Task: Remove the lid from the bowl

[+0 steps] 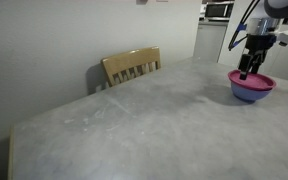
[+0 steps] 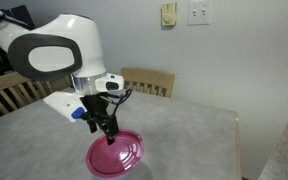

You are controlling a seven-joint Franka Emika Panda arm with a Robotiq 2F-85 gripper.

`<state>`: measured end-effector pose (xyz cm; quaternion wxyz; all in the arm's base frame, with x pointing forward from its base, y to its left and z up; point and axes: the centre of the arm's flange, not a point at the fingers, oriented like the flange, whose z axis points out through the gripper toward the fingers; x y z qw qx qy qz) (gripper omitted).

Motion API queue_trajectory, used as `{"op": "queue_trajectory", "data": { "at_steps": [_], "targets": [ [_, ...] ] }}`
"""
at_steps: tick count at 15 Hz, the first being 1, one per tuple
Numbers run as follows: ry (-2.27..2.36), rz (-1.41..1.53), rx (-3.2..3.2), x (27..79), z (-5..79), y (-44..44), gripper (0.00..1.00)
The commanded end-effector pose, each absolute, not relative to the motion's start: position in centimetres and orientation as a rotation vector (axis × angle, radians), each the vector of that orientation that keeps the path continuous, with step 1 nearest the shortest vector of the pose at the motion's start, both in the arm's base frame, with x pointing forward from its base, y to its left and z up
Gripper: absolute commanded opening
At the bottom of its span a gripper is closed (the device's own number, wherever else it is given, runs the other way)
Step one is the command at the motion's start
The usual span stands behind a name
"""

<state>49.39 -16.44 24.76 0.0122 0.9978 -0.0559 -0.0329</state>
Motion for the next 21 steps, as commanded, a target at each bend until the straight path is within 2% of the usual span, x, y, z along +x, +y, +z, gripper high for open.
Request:
{"op": "queue_trajectory", "data": {
  "at_steps": [1, 14, 18, 19, 21],
  "targets": [
    [-0.184, -0.139, 3.076, 50.1, 23.9, -14.4, 1.0],
    [-0.207, -0.168, 3.102, 51.0, 20.1, -15.1, 1.0],
    [-0.205, -0.165, 3.096, 51.3, 20.4, -15.0, 0.79],
    [-0.204, -0.163, 3.095, 51.4, 20.6, -14.9, 0.71],
    [-0.205, -0.152, 3.093, 51.6, 20.9, -15.0, 0.65]
  ]
}}
